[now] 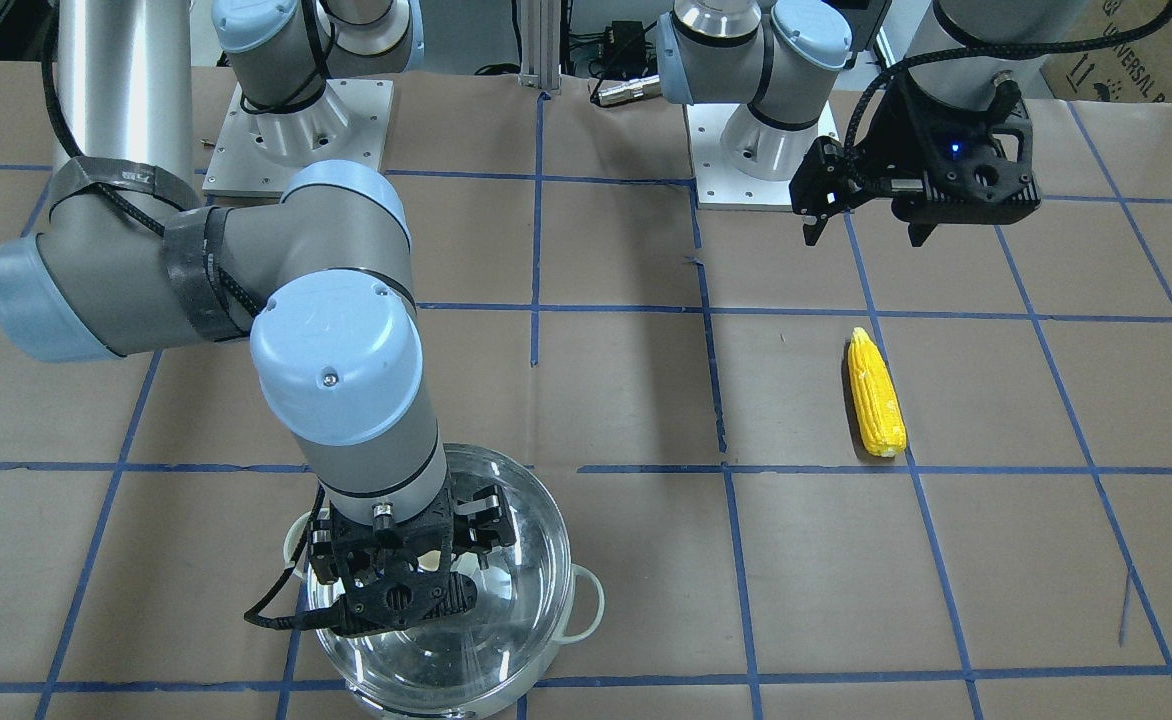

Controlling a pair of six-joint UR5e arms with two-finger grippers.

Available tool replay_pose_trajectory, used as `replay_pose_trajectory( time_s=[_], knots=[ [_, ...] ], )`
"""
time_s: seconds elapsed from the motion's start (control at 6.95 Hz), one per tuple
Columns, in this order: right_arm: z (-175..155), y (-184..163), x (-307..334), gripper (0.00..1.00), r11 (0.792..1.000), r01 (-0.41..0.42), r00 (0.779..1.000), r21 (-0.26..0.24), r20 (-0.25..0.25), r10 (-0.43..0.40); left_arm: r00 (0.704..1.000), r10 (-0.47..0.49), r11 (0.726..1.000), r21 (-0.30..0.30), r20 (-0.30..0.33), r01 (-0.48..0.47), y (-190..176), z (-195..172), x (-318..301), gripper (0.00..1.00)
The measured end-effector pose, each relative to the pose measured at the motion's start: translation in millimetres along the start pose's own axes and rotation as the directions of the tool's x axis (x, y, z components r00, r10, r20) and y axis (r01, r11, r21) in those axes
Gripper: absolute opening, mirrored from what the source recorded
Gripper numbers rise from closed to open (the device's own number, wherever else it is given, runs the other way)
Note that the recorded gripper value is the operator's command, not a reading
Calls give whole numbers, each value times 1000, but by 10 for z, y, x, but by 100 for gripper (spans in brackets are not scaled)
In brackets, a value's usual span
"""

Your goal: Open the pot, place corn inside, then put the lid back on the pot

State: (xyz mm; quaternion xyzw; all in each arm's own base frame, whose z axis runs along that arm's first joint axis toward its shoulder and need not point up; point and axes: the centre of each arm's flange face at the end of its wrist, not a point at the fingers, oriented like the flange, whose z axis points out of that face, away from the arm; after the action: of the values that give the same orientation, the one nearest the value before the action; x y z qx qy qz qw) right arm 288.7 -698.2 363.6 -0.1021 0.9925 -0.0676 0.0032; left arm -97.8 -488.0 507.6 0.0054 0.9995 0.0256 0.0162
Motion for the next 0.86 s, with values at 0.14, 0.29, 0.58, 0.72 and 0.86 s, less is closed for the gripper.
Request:
replay_pose_trajectory(
  time_s=[0.14, 0.29, 0.58, 0.72, 0.86],
  knots=[
    [53, 36, -5, 97, 1000, 1, 1000, -12, -1, -1, 1000, 0, 1000, -2, 0, 0, -6, 8, -4, 100],
    [110, 83, -20, 96, 1000, 3, 1000, -24, -1, -3, 1000, -2, 1000, -4, -1, 2, -8, 13, -10, 100],
    [162, 136, -65, 76, 999, 10, 1000, -31, -1, -10, 1000, -6, 1000, -10, -3, 6, -12, 22, -30, 100],
    [166, 138, -72, 41, 999, 10, 1000, -32, -1, -10, 1000, -7, 1000, -11, -4, 7, -14, 23, -37, 100],
    [160, 129, -75, 14, 1000, 10, 1000, -29, -1, -10, 1000, -7, 1000, -11, -4, 7, -16, 23, -38, 100]
  ],
)
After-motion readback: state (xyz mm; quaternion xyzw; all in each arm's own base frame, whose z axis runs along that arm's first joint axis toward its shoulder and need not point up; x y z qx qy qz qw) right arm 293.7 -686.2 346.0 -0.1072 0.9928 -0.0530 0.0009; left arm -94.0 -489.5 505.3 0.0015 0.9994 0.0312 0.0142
